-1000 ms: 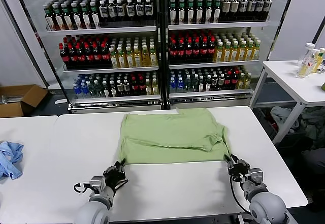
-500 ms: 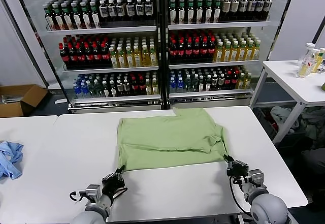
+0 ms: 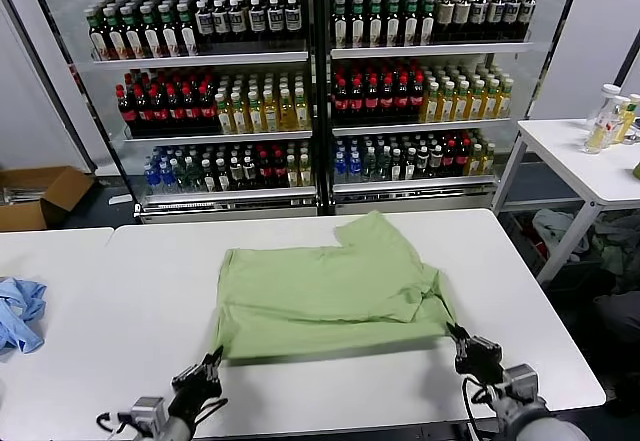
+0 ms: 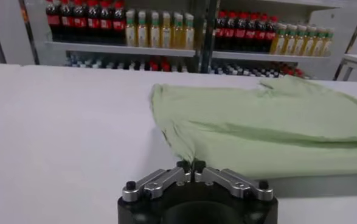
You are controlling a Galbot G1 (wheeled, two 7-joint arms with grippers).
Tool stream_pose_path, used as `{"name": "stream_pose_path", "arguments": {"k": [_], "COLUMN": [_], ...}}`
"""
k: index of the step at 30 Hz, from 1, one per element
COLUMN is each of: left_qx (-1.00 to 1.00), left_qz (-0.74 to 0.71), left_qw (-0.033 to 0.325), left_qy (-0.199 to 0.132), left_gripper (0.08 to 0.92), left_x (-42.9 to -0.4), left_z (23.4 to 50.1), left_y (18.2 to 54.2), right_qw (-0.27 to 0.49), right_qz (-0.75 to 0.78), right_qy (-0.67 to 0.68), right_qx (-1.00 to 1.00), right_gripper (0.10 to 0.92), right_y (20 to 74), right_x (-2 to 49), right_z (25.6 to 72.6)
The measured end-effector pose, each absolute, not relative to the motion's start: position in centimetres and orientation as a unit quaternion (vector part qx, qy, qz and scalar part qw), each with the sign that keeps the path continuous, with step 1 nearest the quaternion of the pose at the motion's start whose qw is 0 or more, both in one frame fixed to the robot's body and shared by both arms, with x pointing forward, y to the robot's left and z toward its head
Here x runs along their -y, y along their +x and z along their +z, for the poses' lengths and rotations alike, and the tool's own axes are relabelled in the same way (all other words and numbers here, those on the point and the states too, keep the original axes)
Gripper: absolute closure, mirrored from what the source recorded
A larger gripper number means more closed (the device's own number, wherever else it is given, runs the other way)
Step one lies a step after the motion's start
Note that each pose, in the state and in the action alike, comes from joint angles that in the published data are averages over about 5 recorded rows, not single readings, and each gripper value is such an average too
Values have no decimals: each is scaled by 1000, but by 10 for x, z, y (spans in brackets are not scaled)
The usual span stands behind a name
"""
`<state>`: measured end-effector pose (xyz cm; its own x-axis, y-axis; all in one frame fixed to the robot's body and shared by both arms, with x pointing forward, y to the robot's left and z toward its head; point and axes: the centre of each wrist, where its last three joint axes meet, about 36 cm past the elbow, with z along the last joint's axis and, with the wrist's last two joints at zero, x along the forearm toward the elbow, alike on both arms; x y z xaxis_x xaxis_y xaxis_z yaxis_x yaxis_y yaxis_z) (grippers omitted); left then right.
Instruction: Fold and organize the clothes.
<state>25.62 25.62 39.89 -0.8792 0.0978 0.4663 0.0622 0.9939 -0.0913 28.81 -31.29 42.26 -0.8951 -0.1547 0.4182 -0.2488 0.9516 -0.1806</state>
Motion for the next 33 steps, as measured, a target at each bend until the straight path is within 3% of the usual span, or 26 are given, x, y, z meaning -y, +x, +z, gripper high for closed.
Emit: {"name": "stream_pose_path", "arguments": {"k": [15, 20, 33], "left_qx": [960, 957, 964], "left_qz": [5, -8, -21], "left_qw": [279, 287, 264], "left_qy": [-41, -39, -19], "left_gripper": [910, 842, 463], "left_x": [-253, -255, -270], "left_z": [426, 433, 444], "left_y": [196, 188, 202], "right_qw": [235, 235, 195], "right_qz": [142, 148, 145], "right_qy": [110, 107, 93], "right_qx": [955, 955, 966], "right_gripper": [890, 755, 383], "right_y": [232, 225, 252], "right_x": [307, 305, 311], "right_z": [438, 441, 447]}}
